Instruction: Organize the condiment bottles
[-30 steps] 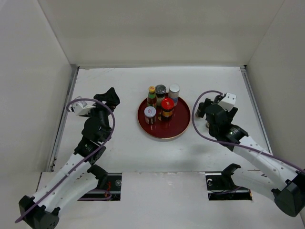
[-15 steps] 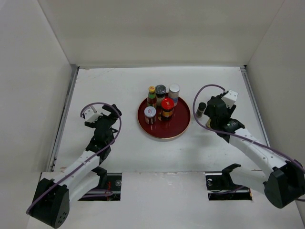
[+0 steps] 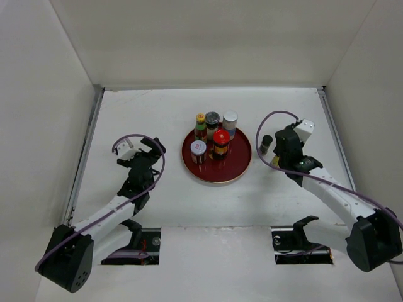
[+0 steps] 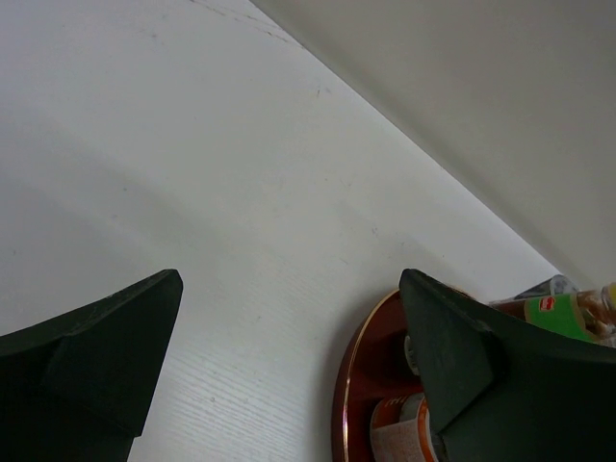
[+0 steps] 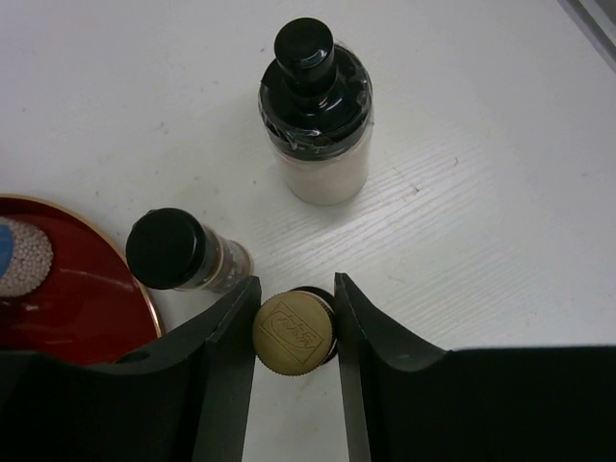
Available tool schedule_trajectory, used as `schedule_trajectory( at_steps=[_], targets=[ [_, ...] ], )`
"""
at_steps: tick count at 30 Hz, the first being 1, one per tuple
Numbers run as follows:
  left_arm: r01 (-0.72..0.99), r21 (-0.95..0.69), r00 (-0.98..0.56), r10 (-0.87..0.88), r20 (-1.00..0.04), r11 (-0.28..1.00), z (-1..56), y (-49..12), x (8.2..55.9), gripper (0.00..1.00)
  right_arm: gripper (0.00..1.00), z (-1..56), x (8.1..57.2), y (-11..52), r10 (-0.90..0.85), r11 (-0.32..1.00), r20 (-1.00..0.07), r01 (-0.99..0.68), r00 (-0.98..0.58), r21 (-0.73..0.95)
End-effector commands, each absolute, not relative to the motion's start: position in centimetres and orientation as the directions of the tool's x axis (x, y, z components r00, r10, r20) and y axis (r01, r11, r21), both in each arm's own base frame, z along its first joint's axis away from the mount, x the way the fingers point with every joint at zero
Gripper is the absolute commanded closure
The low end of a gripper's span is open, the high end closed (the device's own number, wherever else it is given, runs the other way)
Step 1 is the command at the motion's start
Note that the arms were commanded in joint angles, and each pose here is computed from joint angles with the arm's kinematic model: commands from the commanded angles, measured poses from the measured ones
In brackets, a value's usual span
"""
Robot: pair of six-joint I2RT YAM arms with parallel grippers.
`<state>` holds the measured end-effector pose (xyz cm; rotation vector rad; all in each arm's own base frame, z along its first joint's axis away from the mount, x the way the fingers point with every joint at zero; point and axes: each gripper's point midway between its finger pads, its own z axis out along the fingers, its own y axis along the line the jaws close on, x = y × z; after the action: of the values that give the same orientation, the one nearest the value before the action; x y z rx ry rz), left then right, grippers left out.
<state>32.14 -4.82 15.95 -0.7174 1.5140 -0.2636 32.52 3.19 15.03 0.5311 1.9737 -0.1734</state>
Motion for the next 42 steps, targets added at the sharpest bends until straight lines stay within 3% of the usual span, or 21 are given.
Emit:
schedule_trajectory(
  at_steps=[1, 5, 9, 20, 29, 36, 39, 42],
  targets=[
    [-0.215, -0.617, 0.111, -0.609, -0.785, 0.757, 17.5, -5.8, 32.5, 0.00, 0.71, 14.9, 32.3, 3.3, 0.323, 0.884, -0.882, 0.443, -0.344, 0.151],
    [-0.215, -0.612, 0.101, -0.606, -0.789, 0.761, 16.8, -6.2, 32.7, 0.10, 0.77, 16.4, 31.3, 3.1, 0.322, 0.885, -0.890, 0.436, -0.323, 0.162],
    [-0.198, -0.618, 0.099, -0.612, -0.785, 0.761, 16.5, -6.7, 32.8, 0.12, 0.79, 19.3, 30.2, 5.6, 0.299, 0.921, -0.895, 0.346, -0.331, 0.179],
    [-0.216, -0.594, 0.067, -0.595, -0.801, 0.775, 15.3, -7.1, 33.3, 0.15, 0.78, 24.8, 29.5, 19.7, 0.264, 0.958, -0.900, -0.011, -0.346, 0.285],
    [-0.209, -0.594, 0.057, -0.597, -0.800, 0.777, 15.1, -7.1, 33.4, 0.15, 0.78, 23.8, 30.9, 29.9, 0.222, 0.926, -0.902, -0.210, -0.370, 0.313],
    [-0.215, -0.591, 0.055, -0.594, -0.802, 0.778, 15.0, -7.0, 33.5, 0.15, 0.77, 21.7, 31.3, 31.9, 0.152, 0.940, -0.917, -0.231, -0.370, 0.249],
    [-0.215, -0.592, 0.056, -0.595, -0.802, 0.777, 15.0, -7.0, 33.5, 0.15, 0.71, 20.7, 31.1, 31.9, 0.127, 0.948, -0.920, -0.228, -0.370, 0.222],
    [-0.214, -0.592, 0.057, -0.595, -0.801, 0.777, 15.1, -7.0, 33.5, 0.15, 0.51, 20.1, 30.9, 31.9, 0.113, 0.950, -0.922, -0.232, -0.371, 0.210]
  ],
)
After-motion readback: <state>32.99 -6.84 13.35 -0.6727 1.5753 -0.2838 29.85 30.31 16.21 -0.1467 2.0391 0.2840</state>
